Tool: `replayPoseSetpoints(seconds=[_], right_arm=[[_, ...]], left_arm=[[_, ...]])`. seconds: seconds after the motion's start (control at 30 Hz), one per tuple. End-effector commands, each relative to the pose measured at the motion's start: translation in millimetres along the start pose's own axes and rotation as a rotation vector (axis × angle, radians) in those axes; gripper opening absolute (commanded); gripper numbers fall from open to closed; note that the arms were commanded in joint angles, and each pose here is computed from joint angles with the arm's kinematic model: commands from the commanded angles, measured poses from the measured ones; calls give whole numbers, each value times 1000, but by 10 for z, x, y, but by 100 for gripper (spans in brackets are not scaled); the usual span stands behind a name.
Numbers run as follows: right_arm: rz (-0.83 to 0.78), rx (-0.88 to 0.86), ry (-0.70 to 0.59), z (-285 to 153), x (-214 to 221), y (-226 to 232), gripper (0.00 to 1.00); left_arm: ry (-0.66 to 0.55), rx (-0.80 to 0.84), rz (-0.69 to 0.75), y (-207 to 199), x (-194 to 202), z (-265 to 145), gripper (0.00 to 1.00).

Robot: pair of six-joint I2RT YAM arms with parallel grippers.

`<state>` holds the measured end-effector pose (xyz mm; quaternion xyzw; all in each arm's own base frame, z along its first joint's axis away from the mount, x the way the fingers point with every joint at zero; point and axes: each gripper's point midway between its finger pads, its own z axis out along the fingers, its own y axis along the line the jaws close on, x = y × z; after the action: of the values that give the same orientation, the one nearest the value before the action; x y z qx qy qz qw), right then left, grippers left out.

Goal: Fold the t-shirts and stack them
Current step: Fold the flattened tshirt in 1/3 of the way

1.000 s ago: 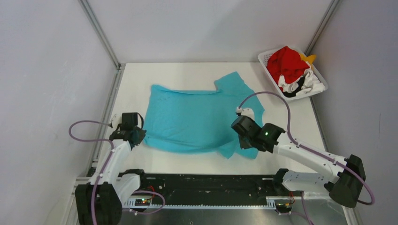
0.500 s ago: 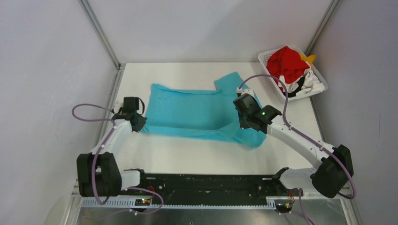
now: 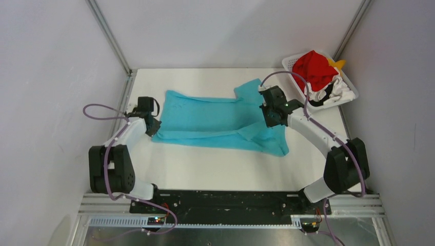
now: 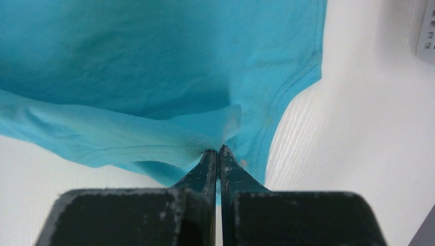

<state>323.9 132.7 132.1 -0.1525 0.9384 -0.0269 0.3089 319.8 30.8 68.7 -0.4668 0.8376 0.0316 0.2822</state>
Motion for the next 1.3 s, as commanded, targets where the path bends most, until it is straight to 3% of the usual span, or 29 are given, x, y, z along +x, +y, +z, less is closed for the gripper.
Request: replayPoseSetpoints(seconds=[0.0,0.27,0.33,0.37,0.4,0.47,0.5,0.53,0.67,0.77,1.03,1.27], right_arm=[[3,-91,8,173,-162,-79,0],[25,-96,-2,557,-285,-183,0],[49,-97,-23,619,-358,-228,0],[61,-95,-28,642,-383,-258,5],[71,-94,-38,684,-437,-264,7],[93,-69,-51,752,-535,-331,30],[124,-35,-53,778,-561,-407,43],[145,-10,-55,803,-619,-464,49],[280,84,-88,693,-736,-685,69],[363,29,-147,544,-809,-594,95],[480,-434,-114,367,-515,397,99],[446,-469,-53,544,-324,795,99]], left_arm=[[-25,-10,-65,-97,-202,68,0],[23,-31,-80,-286,-236,270,0],[11,-49,-80,-293,-278,317,7],[8,-52,-80,-298,-297,326,19],[2,-51,-79,-331,-334,338,23],[-10,-42,-80,-390,-428,329,45],[-13,-38,-75,-401,-471,323,79],[-25,-25,-77,-459,-554,274,94],[-81,17,-95,-522,-795,28,99],[-76,55,-67,-527,-782,-94,100],[92,173,156,-674,-105,-208,100],[177,137,228,-595,312,-53,100]])
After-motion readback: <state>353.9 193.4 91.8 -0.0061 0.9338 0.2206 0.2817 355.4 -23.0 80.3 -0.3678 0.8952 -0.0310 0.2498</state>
